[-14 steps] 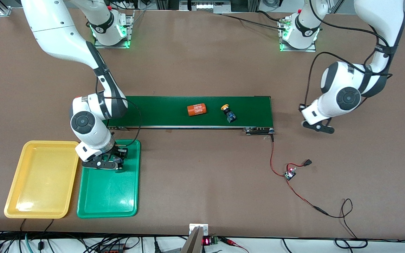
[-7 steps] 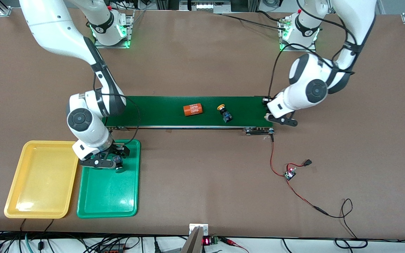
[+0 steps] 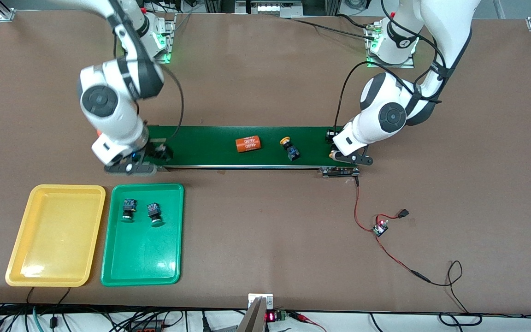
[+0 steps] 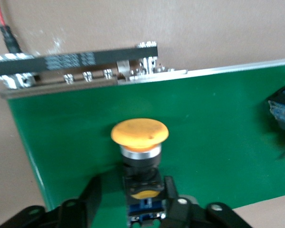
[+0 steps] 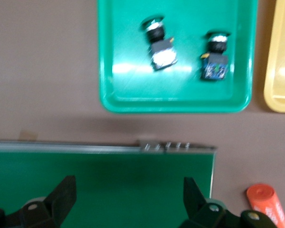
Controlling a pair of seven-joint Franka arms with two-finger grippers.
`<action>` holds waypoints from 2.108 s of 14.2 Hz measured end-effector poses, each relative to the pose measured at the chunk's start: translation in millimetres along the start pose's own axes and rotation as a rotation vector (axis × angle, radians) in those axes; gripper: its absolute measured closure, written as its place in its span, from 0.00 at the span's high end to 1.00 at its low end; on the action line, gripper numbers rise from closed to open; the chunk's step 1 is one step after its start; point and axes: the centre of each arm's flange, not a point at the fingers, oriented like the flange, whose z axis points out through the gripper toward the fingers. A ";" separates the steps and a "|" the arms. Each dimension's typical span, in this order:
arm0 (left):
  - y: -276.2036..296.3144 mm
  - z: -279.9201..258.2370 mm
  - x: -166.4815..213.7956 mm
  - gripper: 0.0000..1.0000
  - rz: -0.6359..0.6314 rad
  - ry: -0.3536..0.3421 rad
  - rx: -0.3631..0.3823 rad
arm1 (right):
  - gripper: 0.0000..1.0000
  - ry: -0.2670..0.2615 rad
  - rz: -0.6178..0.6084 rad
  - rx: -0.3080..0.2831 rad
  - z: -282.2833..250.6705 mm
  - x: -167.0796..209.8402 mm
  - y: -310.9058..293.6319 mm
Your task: Sort buttons by color to trays
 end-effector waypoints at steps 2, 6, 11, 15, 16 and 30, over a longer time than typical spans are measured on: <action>-2.0 -24.9 2.6 0.84 -0.005 0.032 0.001 | 1.00 -0.003 -0.019 -0.002 -4.4 -20.2 -8.8; -15.3 -92.9 -0.2 1.00 -0.032 -0.005 0.028 | 1.00 -0.012 0.022 0.034 -5.9 -24.9 -13.6; -80.7 -169.3 -10.1 1.00 -0.074 0.007 0.214 | 1.00 0.021 0.087 0.112 -4.1 -24.2 -32.2; -96.1 -250.5 -50.6 1.00 -0.067 -0.006 0.242 | 1.00 -0.001 0.105 0.130 8.4 -51.1 -106.1; -94.8 -275.0 -62.5 1.00 -0.062 -0.032 0.245 | 1.00 -0.003 0.121 0.136 9.2 -55.1 -123.1; -125.4 -410.7 -34.5 1.00 -0.116 0.161 0.204 | 1.00 0.004 0.131 0.146 15.8 -43.6 -160.6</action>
